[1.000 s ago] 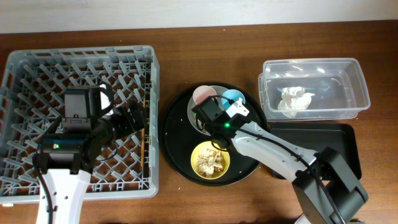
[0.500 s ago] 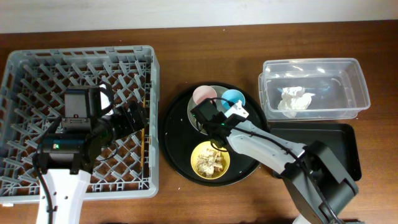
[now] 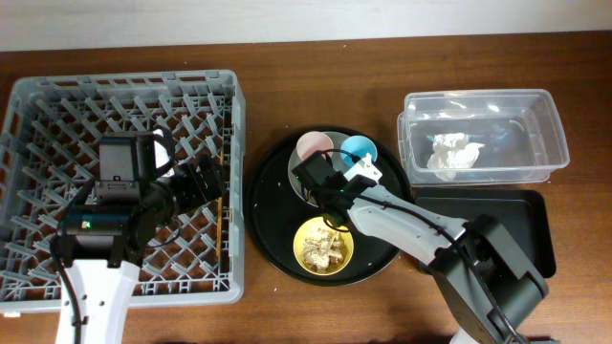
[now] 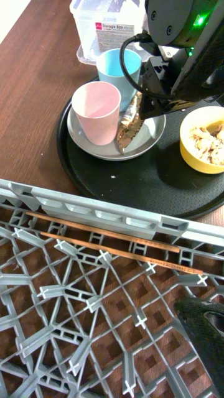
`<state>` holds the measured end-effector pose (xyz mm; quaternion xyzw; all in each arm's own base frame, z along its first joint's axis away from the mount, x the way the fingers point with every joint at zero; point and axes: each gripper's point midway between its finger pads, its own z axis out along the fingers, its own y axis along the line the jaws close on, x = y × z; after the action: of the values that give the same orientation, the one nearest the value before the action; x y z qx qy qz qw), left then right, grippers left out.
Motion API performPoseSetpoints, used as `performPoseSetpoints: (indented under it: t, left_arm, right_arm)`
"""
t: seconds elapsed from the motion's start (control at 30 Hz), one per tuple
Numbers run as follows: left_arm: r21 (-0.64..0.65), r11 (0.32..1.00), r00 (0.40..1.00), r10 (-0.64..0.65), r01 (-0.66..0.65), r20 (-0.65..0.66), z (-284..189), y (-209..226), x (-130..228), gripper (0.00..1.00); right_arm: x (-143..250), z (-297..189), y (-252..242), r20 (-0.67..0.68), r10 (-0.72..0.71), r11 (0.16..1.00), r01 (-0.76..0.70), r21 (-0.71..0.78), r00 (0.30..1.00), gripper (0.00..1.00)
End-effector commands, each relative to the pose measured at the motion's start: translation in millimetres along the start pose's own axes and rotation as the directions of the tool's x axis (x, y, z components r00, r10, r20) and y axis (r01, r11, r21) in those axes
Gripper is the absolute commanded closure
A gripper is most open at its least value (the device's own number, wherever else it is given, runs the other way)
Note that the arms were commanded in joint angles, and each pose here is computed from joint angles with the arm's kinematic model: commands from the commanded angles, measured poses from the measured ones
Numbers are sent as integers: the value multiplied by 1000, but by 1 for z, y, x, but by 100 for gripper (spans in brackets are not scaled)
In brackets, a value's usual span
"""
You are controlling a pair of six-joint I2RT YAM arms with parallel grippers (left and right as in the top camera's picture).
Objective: Sort waste into correct bins and load items into the dishwasher rack
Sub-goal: 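Grasp gold wrapper with right gripper and drop it in clear bin, then grasp yellow bowl with right gripper and tip scraps onto black tray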
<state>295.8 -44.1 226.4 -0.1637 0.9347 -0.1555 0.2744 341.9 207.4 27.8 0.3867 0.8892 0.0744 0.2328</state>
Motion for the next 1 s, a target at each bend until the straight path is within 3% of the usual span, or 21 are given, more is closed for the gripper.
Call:
performPoseSetpoints:
  t: [0.0, 0.03, 0.13, 0.2, 0.23, 0.3, 0.4, 0.47, 0.53, 0.57, 0.7, 0.77, 0.8, 0.83, 0.87, 0.9, 0.97]
  left_arm:
    - [-4, 1000, 1000, -9, 9, 24, -5, 0, -6, 1]
    - [-4, 1000, 1000, -9, 9, 24, -5, 0, -6, 1]
    - [-4, 1000, 1000, -9, 9, 24, -5, 0, -6, 1]
    - [-4, 1000, 1000, -9, 9, 25, -6, 0, -6, 1]
    - [-4, 1000, 1000, -9, 9, 25, -6, 0, -6, 0]
    - [-4, 1000, 1000, -9, 9, 25, -6, 0, -6, 1]
    - [-4, 1000, 1000, -9, 9, 24, -5, 0, -6, 1]
    - [-4, 1000, 1000, -9, 9, 25, -6, 0, -6, 1]
    - [-4, 1000, 1000, -9, 9, 25, -6, 0, -6, 1]
    - [-4, 1000, 1000, -9, 9, 25, -6, 0, -6, 1]
    - [-4, 1000, 1000, -9, 9, 25, -6, 0, -6, 1]
    - [-4, 1000, 1000, -9, 9, 25, -6, 0, -6, 1]
    - [-4, 1000, 1000, -9, 9, 25, -6, 0, -6, 1]
    - [-4, 1000, 1000, -9, 9, 25, -6, 0, -6, 1]
    - [-4, 1000, 1000, -9, 9, 25, -6, 0, -6, 1]
    - [-4, 1000, 1000, -9, 9, 25, -6, 0, -6, 1]
    - [-4, 1000, 1000, -9, 9, 25, -6, 0, -6, 1]
  right_arm:
    - [0, 6, -8, 23, -3, 1000, 3, 27, 1000, 45]
    - [0, 7, -6, 24, -1, 1000, 0, 20, 1000, 33]
    - [4, 19, -8, 22, -5, 1000, 4, 31, 1000, 32]
    - [4, 18, -5, 24, 1, 1000, -1, 18, 1000, 64]
    - [3, 18, -4, 25, 1, 1000, -2, 17, 1000, 84]
    - [0, 9, 0, 26, -1, 1000, 1, 0, 1000, 94]
    - [-16, -34, 2, 32, 9, 999, -8, -39, 999, 96]
    - [-34, -78, 16, 68, -104, 984, 113, -140, 992, 96]
    - [-64, -124, 26, 148, -195, 944, 226, -241, 970, 96]
    - [-94, -140, 16, 190, -173, 944, 218, -246, 966, 96]
    - [-246, -117, -83, 288, 161, 985, -134, -113, 944, 96]
    - [-288, -91, -128, 307, 286, 958, -279, -67, 908, 96]
    - [-294, -80, -140, 300, 304, 951, -306, -44, 904, 88]
    - [-302, -68, -150, 292, 260, 964, -266, -19, 920, 41]
    - [-308, -61, -152, 272, 183, 983, -184, -22, 945, 16]
    - [-311, -63, -150, 242, 119, 993, -109, -55, 963, 8]
    - [-314, -86, -139, 199, 48, 993, -26, -113, 979, 5]
